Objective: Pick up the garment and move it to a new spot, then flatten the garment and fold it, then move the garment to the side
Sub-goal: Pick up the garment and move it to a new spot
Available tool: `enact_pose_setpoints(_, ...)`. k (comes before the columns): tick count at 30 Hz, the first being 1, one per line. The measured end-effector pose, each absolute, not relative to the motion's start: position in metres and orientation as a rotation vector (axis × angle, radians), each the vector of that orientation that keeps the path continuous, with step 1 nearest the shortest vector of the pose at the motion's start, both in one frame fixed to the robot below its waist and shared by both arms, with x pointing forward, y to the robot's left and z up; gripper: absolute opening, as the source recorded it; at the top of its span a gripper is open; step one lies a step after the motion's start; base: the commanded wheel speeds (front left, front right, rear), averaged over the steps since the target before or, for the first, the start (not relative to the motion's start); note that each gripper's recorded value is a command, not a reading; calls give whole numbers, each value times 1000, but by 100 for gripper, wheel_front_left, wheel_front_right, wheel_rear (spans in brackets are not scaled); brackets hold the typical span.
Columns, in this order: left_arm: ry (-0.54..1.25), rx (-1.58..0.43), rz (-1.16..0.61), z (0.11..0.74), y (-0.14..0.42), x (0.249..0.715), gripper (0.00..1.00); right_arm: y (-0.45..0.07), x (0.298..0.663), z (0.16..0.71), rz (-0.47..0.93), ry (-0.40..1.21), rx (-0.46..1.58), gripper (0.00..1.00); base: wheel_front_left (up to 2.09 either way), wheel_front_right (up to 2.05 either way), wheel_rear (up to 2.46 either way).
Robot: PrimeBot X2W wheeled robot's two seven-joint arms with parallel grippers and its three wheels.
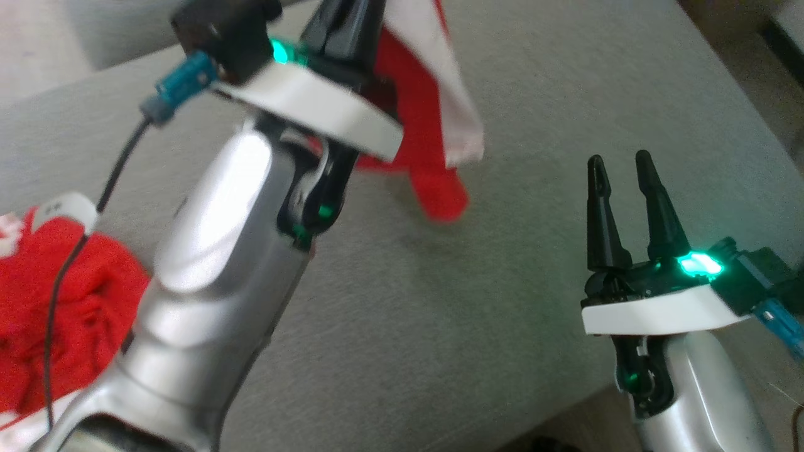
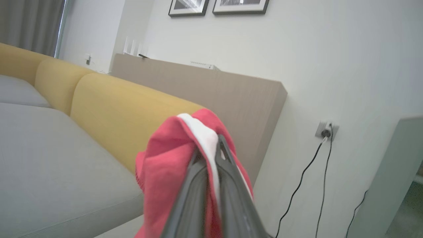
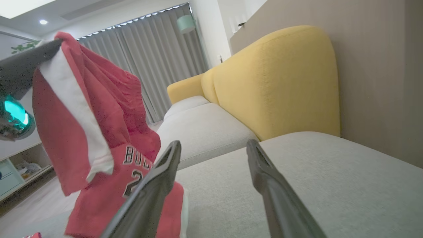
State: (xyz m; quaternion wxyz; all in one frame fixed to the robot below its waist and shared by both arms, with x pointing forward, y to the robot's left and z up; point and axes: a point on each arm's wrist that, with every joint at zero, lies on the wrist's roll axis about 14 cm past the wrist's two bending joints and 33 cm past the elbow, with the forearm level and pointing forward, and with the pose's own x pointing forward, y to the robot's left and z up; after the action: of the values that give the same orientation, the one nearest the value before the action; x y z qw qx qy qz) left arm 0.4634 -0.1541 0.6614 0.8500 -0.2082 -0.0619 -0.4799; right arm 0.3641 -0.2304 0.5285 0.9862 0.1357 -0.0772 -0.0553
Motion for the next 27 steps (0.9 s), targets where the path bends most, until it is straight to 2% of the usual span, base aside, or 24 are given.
enact_pose_setpoints(4, -199, -556, -1054, 684, -177, 469, 0, -245, 356, 524, -165, -139, 264, 100, 0, 0, 0)
enact_pose_setpoints(7, -210, -610, -1019, 679, -177, 483, 0, -251, 356, 519, -187, -126, 256, 100, 0, 0, 0)
enact_pose_setpoints(13, -36, -529, -863, 593, -147, 510, 0, -242, 369, 517, -150, -125, 265, 100, 0, 0, 0)
enact_pose_setpoints(15, 95, -456, -791, 539, -125, 514, 88, -236, 375, 516, -130, -122, 264, 100, 0, 0, 0)
enact_pose_setpoints(16, 175, -420, -755, 511, -112, 513, 100, -233, 378, 515, -119, -120, 263, 100, 0, 0, 0)
enact_pose_setpoints(18, 293, -368, -702, 466, -87, 503, 100, -226, 383, 513, -97, -114, 260, 100, 0, 0, 0)
enact_pose_setpoints(20, 336, -341, -658, 443, -66, 495, 100, -220, 389, 511, -75, -110, 258, 100, 0, 0, 0)
enact_pose_setpoints(27, 186, -291, -537, 464, -8, 500, 100, -195, 405, 509, 5, -106, 244, 100, 0, 0, 0)
